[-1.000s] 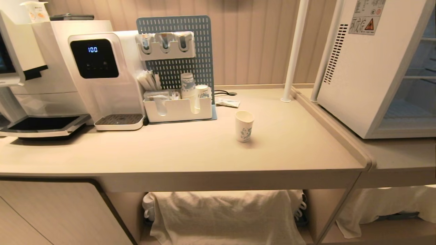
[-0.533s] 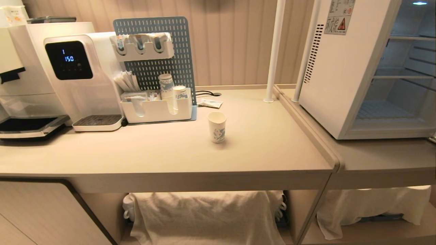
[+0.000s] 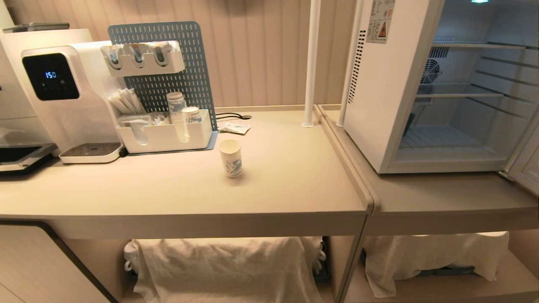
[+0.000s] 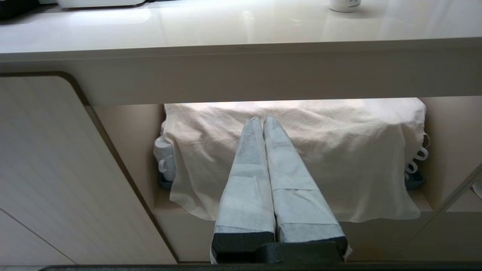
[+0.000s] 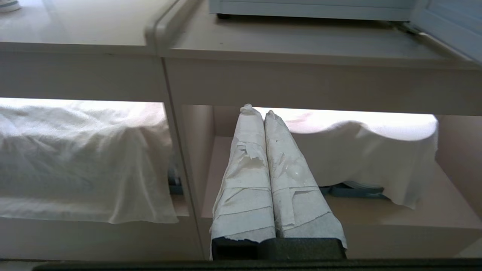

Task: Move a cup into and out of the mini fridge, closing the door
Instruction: Close the freezer door

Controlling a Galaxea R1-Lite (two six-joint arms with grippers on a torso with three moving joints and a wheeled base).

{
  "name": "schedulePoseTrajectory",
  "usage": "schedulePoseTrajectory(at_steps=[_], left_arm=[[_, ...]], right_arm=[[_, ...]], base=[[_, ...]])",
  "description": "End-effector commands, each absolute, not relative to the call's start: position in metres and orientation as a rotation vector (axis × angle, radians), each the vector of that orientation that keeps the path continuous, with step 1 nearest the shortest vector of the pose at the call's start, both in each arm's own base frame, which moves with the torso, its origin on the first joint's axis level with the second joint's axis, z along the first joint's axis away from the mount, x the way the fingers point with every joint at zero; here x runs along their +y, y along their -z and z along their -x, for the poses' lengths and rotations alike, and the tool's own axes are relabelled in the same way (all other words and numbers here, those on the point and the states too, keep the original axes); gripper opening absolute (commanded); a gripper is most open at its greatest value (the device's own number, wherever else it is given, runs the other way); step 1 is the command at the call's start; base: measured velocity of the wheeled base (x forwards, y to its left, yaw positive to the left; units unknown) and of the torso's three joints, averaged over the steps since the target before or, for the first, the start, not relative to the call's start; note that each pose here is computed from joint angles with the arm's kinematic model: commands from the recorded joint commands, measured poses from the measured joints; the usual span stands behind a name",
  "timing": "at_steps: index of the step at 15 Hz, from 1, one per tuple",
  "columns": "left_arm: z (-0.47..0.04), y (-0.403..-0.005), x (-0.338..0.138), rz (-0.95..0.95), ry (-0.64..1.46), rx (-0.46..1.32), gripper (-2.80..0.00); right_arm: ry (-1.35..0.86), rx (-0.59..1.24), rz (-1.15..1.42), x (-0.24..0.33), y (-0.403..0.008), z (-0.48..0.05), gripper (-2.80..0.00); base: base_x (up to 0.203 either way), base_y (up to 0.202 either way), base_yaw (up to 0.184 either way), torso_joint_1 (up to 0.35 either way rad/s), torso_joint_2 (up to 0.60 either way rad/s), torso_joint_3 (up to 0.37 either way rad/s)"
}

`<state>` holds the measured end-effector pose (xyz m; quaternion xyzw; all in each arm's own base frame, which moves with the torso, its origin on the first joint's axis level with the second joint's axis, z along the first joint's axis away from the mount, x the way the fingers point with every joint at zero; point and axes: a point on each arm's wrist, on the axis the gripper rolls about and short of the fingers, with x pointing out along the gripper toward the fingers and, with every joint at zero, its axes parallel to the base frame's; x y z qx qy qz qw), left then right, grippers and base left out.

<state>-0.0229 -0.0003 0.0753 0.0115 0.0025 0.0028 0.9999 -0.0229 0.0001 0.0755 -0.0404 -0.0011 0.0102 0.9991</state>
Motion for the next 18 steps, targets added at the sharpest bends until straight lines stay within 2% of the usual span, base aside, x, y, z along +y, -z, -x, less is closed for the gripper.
schedulePoseTrajectory(at_steps=[1, 10, 16, 18], left_arm=[[0.023, -0.075, 0.000, -0.023, -0.006, 0.006, -2.80], [0.023, -0.075, 0.000, -0.025, -0.006, 0.005, -2.80], [0.023, -0.075, 0.000, -0.018, -0.005, 0.003, -2.80], [0.023, -0.075, 0.000, -0.020, -0.005, 0.003, -2.80]], right_arm=[[-0.021, -0.001, 0.081, 0.000, -0.075, 0.023, -2.80], [-0.020, -0.002, 0.082, 0.000, -0.075, 0.023, -2.80], [-0.014, 0.004, 0.043, 0.000, -0.075, 0.023, -2.80], [-0.009, -0.062, 0.066, 0.000, -0.090, 0.027, -2.80]], base=[[0.000, -0.199, -0.003, 0.002, 0.00, -0.001], [0.000, -0.190, -0.001, 0.003, 0.00, 0.002], [0.000, -0.027, 0.000, 0.002, 0.00, 0.000], [0.000, 0.000, 0.000, 0.000, 0.00, 0.000]])
